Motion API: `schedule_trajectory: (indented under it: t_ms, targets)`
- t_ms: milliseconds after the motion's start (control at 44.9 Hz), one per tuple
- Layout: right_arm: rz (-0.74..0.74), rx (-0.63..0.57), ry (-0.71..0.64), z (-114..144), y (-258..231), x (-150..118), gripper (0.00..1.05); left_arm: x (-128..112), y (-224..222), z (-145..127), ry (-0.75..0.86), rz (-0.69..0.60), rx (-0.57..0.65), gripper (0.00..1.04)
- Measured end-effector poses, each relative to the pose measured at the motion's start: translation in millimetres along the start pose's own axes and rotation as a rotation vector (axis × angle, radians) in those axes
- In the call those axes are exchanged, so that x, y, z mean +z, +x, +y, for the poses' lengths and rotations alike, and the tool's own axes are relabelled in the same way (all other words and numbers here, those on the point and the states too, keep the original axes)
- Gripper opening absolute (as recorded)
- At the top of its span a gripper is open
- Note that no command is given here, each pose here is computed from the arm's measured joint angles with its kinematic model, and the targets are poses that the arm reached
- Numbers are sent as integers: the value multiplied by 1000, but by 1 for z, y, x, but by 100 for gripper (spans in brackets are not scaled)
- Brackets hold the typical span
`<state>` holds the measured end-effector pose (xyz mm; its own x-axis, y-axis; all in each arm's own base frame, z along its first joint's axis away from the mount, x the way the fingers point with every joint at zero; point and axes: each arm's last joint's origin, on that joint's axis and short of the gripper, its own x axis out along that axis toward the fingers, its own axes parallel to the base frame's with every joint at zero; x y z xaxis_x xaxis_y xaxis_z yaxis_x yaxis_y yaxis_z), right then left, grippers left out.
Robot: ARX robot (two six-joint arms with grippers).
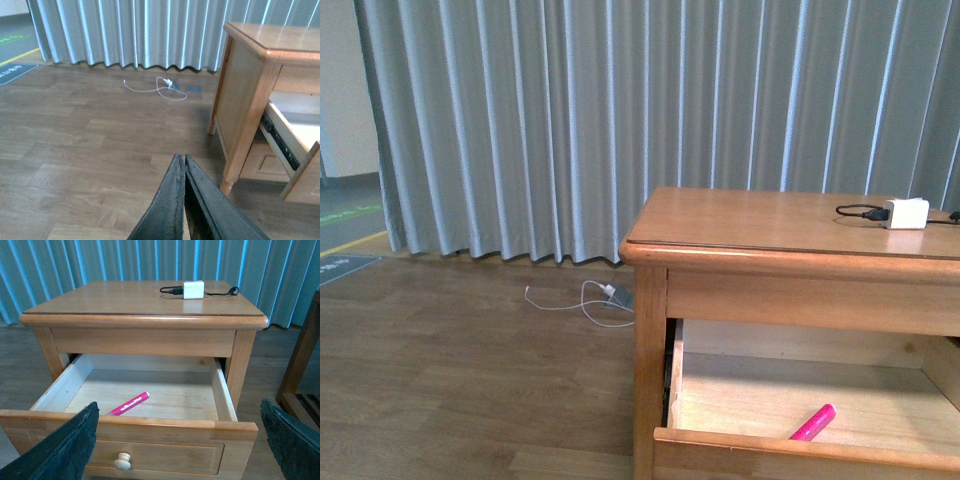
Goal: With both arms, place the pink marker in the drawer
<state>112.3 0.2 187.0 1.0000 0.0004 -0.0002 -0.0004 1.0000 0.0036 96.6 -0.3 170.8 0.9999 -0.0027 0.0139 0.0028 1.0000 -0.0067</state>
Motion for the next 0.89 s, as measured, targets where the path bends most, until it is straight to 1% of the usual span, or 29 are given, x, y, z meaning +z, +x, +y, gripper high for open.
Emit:
schedule_trajectory:
  t_ms: [379, 445, 468, 535, 601, 691, 713, 735, 780, 891]
  targets:
    - [0, 0, 0, 0, 0, 0, 96, 0, 0, 0, -1, -2, 0, 5]
    - [6, 0, 1, 0, 0, 0, 96, 0, 0, 0, 0, -2, 0, 21]
    - [60, 2, 8, 0, 1, -1, 96, 0, 0, 0, 0, -2, 0, 26]
    - [206, 22, 31, 0, 2, -2, 96, 0, 0, 0, 0, -2, 0, 37]
    - [318, 31, 58, -2, 5, -5, 96, 0, 0, 0, 0, -2, 0, 47]
    - [424, 43, 89, -4, 12, -8, 96, 0, 0, 0, 0, -2, 0, 62]
    - [456, 49, 96, -5, 16, -8, 96, 0, 0, 0, 0, -2, 0, 67]
    - [474, 51, 101, -5, 19, -8, 96, 0, 0, 0, 0, -2, 0, 71]
    - [514, 46, 106, -7, 30, -7, 96, 0, 0, 0, 0, -2, 0, 81]
    - [590, 47, 102, -8, 54, -10, 96, 0, 0, 0, 0, -2, 0, 99]
